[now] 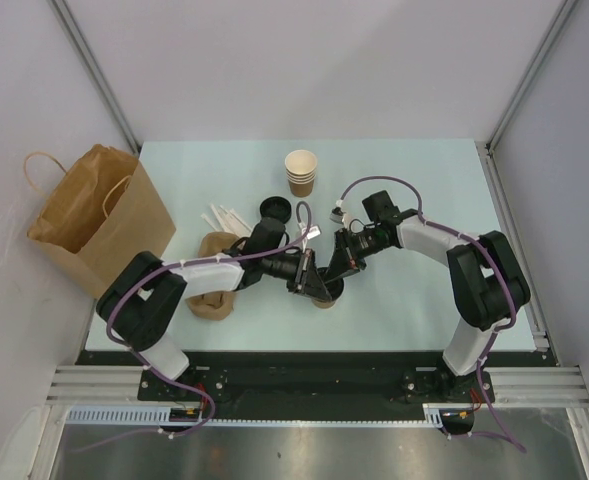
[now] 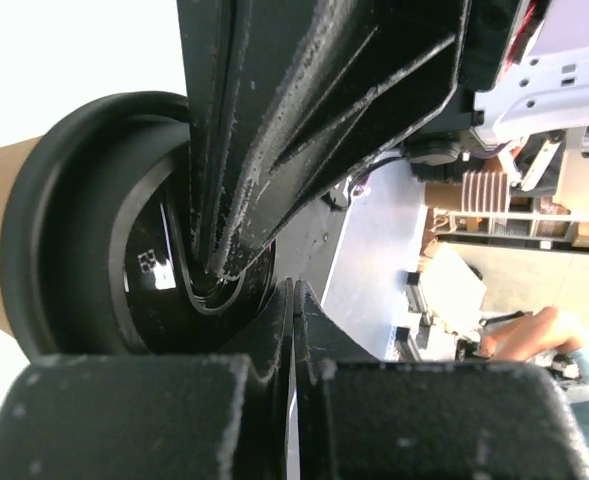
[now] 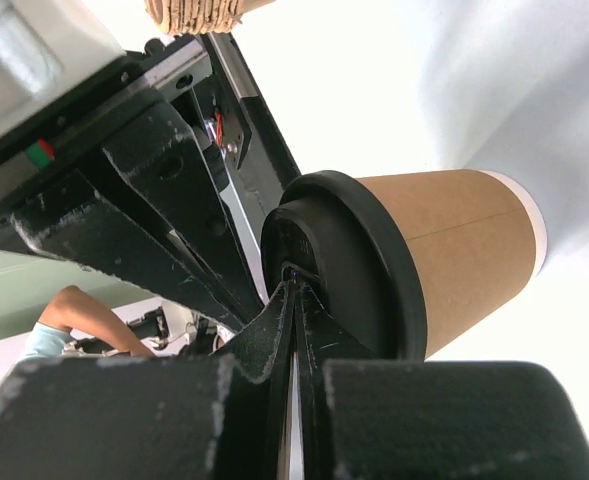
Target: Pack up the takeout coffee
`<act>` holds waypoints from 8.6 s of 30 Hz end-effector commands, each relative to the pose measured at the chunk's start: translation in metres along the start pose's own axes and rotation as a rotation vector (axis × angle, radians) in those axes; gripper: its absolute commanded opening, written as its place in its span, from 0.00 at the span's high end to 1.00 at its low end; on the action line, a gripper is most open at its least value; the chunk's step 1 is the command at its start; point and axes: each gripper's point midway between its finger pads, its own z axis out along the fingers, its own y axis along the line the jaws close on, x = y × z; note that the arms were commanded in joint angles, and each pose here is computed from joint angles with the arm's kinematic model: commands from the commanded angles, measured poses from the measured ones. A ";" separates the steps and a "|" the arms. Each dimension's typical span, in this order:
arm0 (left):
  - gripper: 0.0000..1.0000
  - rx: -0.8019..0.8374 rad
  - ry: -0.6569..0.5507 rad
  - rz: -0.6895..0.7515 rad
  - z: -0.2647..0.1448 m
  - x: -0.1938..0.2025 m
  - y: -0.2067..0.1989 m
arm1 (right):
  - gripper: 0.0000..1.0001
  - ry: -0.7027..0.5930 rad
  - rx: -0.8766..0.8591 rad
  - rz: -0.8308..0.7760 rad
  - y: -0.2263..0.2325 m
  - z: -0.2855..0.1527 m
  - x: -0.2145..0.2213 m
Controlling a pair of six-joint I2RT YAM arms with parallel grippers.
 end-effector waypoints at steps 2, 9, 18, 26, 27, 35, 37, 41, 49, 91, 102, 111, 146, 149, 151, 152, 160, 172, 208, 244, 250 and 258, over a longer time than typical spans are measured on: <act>1.00 0.154 -0.038 0.036 -0.008 -0.008 -0.038 | 0.97 -0.013 0.035 -0.026 -0.005 0.001 -0.006; 1.00 0.232 -0.081 0.051 -0.020 -0.015 -0.072 | 0.97 -0.006 0.043 -0.039 -0.004 0.004 -0.004; 1.00 0.111 -0.064 -0.028 -0.006 -0.015 -0.028 | 0.97 -0.004 0.053 -0.036 -0.006 0.005 -0.003; 1.00 -0.051 -0.083 -0.203 -0.005 -0.006 0.033 | 0.97 0.005 0.059 -0.027 -0.010 0.006 -0.001; 1.00 -0.058 -0.083 -0.214 -0.005 -0.005 0.035 | 0.97 0.006 0.060 -0.024 -0.011 0.006 -0.001; 1.00 -0.105 -0.078 -0.259 -0.004 0.005 0.052 | 0.97 0.008 0.062 -0.024 -0.012 0.006 -0.001; 1.00 -0.068 -0.087 -0.213 -0.005 0.000 0.037 | 0.97 0.005 0.055 -0.031 -0.010 0.007 -0.002; 1.00 0.078 -0.090 -0.049 -0.011 -0.013 -0.025 | 0.93 -0.013 -0.004 -0.080 0.009 0.003 -0.006; 0.71 0.185 -0.110 0.191 -0.047 -0.015 -0.106 | 0.65 -0.092 -0.177 -0.229 0.079 -0.021 -0.022; 0.00 -0.331 -0.452 0.581 -0.209 -0.050 -0.112 | 0.00 0.009 0.689 -0.716 0.022 0.000 -0.010; 0.01 -0.325 -0.456 0.578 -0.206 -0.051 -0.109 | 0.01 0.031 0.716 -0.728 0.014 0.008 -0.010; 0.00 -0.332 -0.462 0.580 -0.206 -0.053 -0.105 | 0.11 0.040 0.734 -0.727 0.009 0.009 -0.010; 0.01 -0.343 -0.466 0.576 -0.204 -0.061 -0.099 | 0.34 -0.239 0.903 -0.566 -0.019 -0.145 -0.091; 0.01 -0.340 -0.464 0.574 -0.203 -0.062 -0.097 | 0.34 -0.318 0.945 -0.469 -0.043 -0.199 -0.114; 0.01 -0.340 -0.464 0.573 -0.203 -0.064 -0.096 | 0.35 -0.371 0.966 -0.406 -0.060 -0.237 -0.129; 0.01 -0.340 -0.463 0.570 -0.202 -0.065 -0.095 | 0.36 -0.427 0.985 -0.391 -0.060 -0.264 -0.140; 0.01 -0.350 -0.456 0.572 -0.202 -0.065 -0.090 | 0.37 -0.490 1.084 -0.240 -0.128 -0.343 -0.161; 0.01 -0.364 -0.447 0.568 -0.201 -0.062 -0.082 | 0.34 -0.449 1.166 -0.149 -0.186 -0.363 -0.154; 0.03 -0.809 -0.271 0.521 -0.281 -0.028 -0.030 | 0.00 -0.535 0.973 -0.391 -0.001 -0.322 -0.144; 0.53 -1.030 -0.006 0.275 -0.299 0.001 0.119 | 0.00 -0.374 0.757 -0.385 0.017 -0.169 -0.062; 0.60 -1.030 0.011 0.274 -0.297 0.007 0.126 | 0.00 -0.372 0.756 -0.380 0.014 -0.168 -0.064; 0.73 -1.013 0.019 0.272 -0.292 0.012 0.129 | 0.00 -0.370 0.753 -0.379 0.013 -0.167 -0.065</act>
